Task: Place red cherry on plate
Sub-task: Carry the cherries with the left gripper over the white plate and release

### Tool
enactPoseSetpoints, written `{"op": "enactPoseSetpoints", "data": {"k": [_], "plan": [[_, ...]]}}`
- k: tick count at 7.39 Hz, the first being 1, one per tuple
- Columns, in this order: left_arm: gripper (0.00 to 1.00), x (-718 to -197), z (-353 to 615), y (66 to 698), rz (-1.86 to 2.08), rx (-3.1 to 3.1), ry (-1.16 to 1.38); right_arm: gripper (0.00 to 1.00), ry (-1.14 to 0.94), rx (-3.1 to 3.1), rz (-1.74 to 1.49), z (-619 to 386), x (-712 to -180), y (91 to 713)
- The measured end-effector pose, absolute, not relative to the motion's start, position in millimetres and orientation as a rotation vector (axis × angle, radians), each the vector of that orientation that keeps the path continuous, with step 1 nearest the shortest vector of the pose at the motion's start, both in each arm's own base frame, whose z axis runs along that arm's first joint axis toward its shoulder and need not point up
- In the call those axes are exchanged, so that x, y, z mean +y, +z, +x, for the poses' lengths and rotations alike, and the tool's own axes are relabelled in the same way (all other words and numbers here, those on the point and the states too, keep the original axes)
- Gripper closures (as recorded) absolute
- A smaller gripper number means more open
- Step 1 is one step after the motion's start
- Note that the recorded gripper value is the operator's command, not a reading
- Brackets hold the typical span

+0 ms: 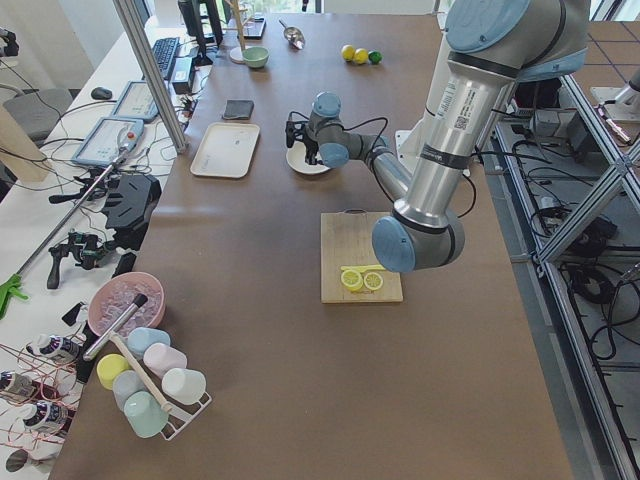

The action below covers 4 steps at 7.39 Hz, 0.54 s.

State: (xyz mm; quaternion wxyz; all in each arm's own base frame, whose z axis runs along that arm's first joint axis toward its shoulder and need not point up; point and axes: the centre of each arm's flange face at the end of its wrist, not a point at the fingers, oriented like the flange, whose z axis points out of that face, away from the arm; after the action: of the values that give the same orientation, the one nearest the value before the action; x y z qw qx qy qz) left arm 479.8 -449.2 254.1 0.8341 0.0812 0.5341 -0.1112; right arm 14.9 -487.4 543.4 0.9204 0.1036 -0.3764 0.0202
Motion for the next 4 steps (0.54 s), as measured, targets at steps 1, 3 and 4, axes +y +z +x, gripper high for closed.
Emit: {"op": "enactPoseSetpoints", "data": {"k": [1,3,4], "plan": [[0.02,-455,496,241,0.176,1.133,-0.25,0.0,0.021,-0.75,0.221,24,-477,556],[0.02,-454,509,231,0.183,1.135,-0.252,0.0,-0.029,-0.685,0.214,43,-454,594],[0.02,-453,509,229,0.185,1.138,-0.252,0.0,-0.019,-0.689,0.163,44,-448,608]]}}
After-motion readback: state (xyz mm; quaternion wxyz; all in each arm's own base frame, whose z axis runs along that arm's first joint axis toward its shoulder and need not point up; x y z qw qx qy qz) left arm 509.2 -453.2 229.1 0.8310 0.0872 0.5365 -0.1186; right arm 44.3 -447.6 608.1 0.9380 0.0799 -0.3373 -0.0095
